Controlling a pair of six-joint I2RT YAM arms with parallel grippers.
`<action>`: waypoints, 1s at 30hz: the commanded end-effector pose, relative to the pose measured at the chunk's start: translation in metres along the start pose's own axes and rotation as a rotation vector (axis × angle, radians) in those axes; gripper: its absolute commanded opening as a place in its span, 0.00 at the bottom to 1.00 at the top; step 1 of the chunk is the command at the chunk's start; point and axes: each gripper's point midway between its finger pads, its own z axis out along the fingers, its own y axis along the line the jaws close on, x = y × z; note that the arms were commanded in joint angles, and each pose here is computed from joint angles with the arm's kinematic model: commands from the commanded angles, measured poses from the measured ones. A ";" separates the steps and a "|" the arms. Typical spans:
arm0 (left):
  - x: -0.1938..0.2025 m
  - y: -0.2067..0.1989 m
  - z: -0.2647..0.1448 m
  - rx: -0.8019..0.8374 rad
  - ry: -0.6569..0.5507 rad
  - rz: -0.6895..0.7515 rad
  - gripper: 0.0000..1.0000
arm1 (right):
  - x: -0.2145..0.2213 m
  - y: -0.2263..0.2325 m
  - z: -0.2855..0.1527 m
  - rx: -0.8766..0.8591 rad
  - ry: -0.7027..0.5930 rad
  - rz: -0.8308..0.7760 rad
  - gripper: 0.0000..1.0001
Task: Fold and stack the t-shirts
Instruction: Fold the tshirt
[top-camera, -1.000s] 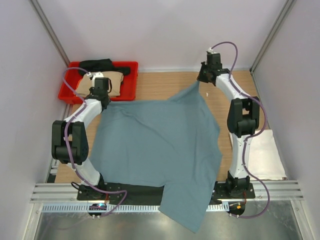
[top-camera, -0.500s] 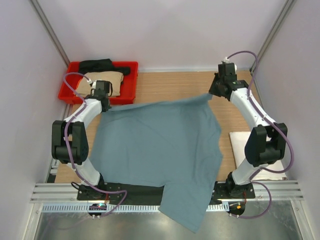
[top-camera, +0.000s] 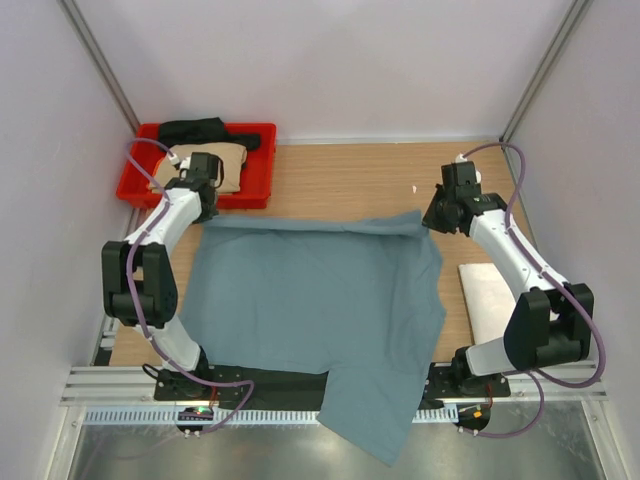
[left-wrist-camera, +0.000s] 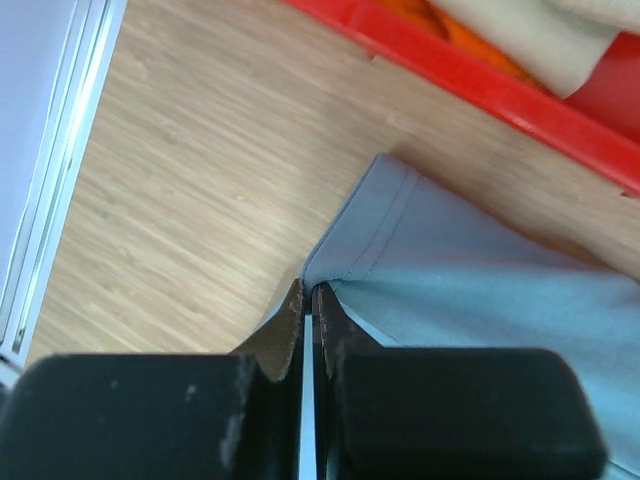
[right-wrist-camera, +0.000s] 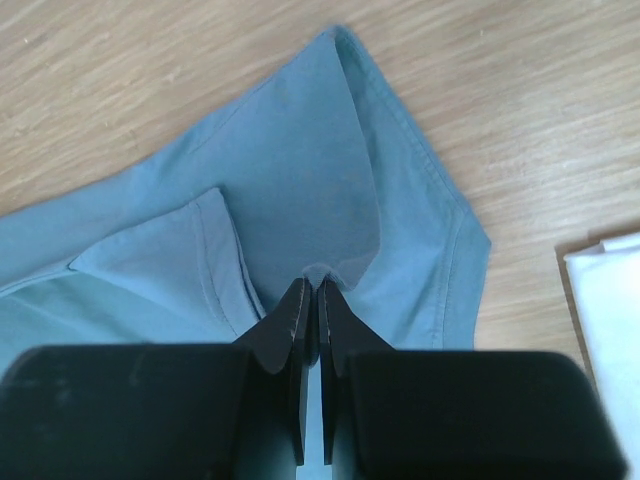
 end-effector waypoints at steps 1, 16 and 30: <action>0.019 0.020 0.000 -0.101 0.076 0.010 0.00 | 0.009 0.002 -0.012 -0.036 0.004 0.033 0.02; 0.068 0.026 0.016 -0.176 0.232 0.030 0.00 | 0.061 -0.023 -0.019 -0.002 0.109 0.056 0.01; 0.084 0.047 0.011 -0.245 0.257 0.006 0.00 | 0.101 -0.031 -0.034 -0.026 0.200 0.080 0.01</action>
